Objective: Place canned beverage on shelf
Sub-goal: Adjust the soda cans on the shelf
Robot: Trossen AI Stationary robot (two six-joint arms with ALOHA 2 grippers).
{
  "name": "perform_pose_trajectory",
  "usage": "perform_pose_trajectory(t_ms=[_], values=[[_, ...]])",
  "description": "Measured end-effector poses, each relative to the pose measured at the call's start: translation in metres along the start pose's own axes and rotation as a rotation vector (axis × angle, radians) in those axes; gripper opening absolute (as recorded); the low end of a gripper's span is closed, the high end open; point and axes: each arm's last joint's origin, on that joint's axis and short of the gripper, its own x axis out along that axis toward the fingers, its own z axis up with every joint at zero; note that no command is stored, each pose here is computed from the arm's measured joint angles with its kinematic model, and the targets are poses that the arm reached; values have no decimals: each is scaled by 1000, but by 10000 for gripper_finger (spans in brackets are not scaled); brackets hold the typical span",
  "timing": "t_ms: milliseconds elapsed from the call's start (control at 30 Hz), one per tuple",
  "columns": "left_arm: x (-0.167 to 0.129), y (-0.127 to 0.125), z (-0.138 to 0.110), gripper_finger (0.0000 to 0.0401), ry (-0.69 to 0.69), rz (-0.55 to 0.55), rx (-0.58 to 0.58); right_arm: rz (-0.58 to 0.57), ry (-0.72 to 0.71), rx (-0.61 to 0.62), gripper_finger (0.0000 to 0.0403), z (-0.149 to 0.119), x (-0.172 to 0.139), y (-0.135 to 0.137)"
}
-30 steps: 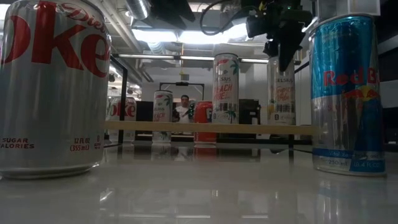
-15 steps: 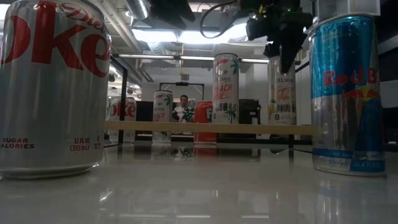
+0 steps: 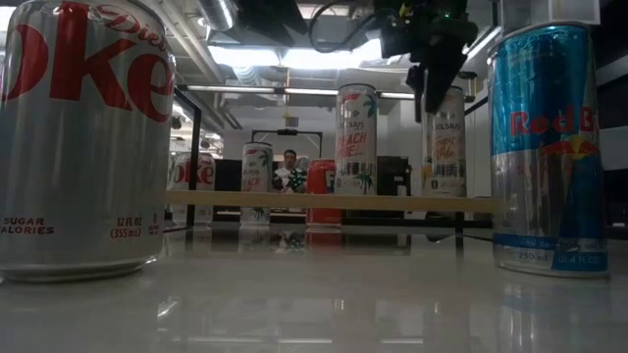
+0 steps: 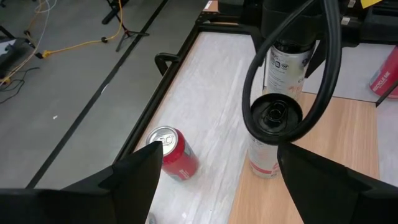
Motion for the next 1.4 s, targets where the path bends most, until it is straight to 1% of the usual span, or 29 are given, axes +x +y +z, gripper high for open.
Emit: perform_pose_trajectory(t_ms=[233,500,700,800,1000,1133,1300,1400], values=[[0,0,0,314,0,0,0,-8,-58,-1,299,6,0,-1],[0,0,0,314,0,0,0,-25,-178,-2,299,17,-2,-2],[0,0,0,314,0,0,0,-26,-194,-2,299,18,-3,-2],[0,0,0,314,0,0,0,-1,-197,-4,299,19,-3,-2],[0,0,0,314,0,0,0,110,-213,20,299,19,-3,1],[0,0,0,314,0,0,1,107,-227,21,299,21,-3,1],[0,0,0,314,0,0,1,95,-300,16,299,27,-5,0],[0,0,0,314,0,0,1,93,-316,14,299,29,-6,0]])
